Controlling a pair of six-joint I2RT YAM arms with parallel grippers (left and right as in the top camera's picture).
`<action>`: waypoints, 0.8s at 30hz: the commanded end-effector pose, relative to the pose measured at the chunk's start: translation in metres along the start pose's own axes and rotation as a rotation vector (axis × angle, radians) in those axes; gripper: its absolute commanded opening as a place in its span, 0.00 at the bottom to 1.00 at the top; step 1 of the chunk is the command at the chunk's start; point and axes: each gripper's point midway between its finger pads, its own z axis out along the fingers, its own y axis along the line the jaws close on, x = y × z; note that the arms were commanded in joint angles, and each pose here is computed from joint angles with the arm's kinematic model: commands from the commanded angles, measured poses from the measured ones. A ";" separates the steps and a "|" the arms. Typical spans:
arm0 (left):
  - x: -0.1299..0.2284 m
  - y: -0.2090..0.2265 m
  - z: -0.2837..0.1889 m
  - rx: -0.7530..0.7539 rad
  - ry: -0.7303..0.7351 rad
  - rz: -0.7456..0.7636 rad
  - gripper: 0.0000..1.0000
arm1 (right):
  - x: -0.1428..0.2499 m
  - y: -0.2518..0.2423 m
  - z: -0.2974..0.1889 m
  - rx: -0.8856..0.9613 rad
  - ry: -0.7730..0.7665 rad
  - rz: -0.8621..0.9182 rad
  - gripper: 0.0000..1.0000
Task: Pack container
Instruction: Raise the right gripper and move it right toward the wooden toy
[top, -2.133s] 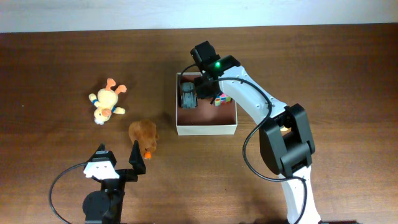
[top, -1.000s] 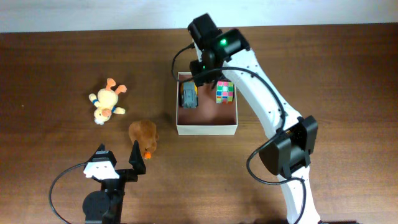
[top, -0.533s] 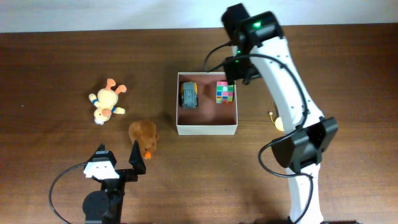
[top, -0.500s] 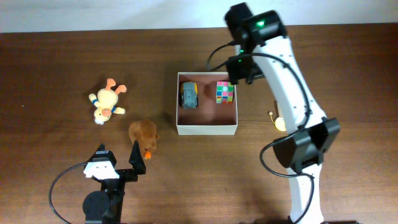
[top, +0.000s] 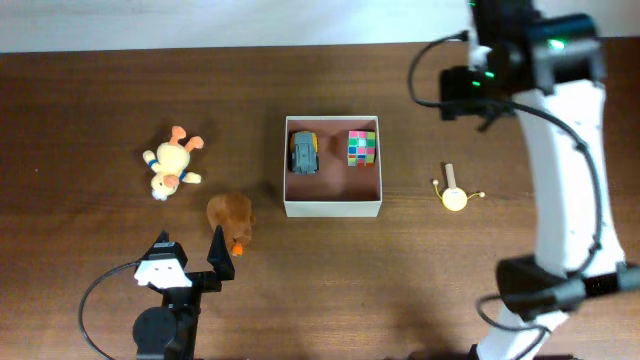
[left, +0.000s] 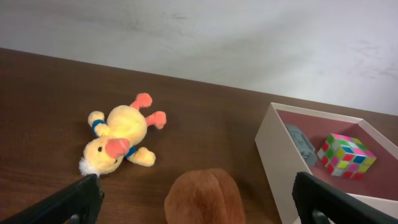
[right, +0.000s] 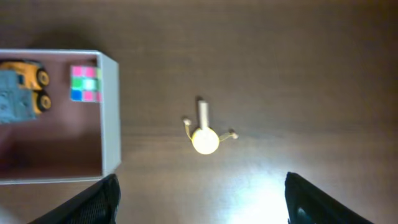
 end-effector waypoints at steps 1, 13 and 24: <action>0.002 0.000 0.000 0.006 0.002 0.019 0.99 | 0.027 -0.029 0.007 0.037 0.082 0.041 0.80; 0.002 0.000 0.000 0.006 0.002 0.019 0.99 | 0.085 -0.054 0.127 0.079 0.312 0.115 0.90; 0.002 0.000 0.000 0.006 0.002 0.019 0.99 | 0.095 -0.022 0.215 -0.069 0.205 0.065 0.96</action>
